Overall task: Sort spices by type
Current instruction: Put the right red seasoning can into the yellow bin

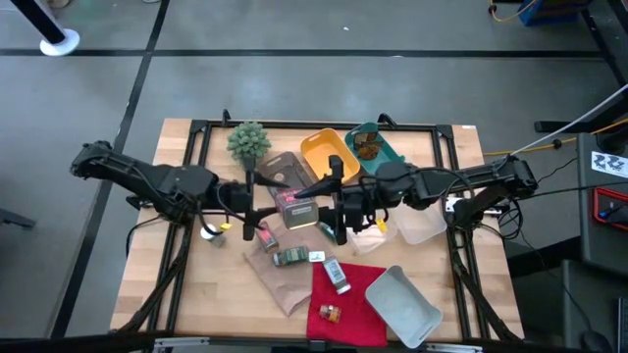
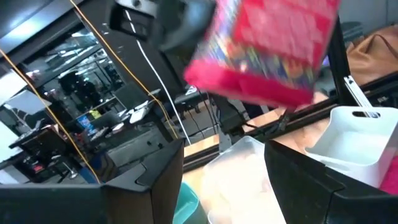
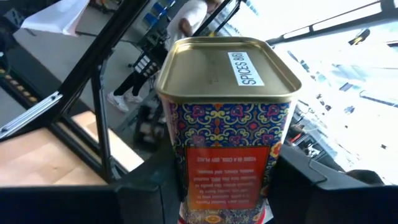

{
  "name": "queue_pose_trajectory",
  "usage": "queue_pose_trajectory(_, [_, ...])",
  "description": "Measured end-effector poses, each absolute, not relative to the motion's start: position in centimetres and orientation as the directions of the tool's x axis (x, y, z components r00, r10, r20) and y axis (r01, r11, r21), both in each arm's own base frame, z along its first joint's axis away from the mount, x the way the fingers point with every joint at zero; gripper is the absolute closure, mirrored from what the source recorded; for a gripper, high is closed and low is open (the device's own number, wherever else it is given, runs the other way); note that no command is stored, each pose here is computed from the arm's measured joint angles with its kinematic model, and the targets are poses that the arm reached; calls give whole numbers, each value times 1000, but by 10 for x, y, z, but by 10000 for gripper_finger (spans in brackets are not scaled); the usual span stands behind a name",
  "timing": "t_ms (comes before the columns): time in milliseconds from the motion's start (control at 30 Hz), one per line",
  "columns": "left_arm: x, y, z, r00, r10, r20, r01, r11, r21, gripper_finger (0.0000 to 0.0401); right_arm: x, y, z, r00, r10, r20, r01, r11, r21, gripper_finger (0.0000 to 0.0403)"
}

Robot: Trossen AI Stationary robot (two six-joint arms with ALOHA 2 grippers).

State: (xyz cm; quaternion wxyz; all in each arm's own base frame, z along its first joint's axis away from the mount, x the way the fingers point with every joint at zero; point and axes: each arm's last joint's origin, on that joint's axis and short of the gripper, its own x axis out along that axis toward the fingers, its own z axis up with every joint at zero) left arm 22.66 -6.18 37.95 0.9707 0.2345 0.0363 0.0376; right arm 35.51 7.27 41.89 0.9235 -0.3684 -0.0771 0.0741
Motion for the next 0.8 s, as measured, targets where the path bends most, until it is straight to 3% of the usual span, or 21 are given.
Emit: queue_pose_trajectory(800, [230, -62, 377, 992, 111, -61, -68, 872, 485, 191, 359, 73, 414, 979, 191, 70, -86, 699, -710, 226])
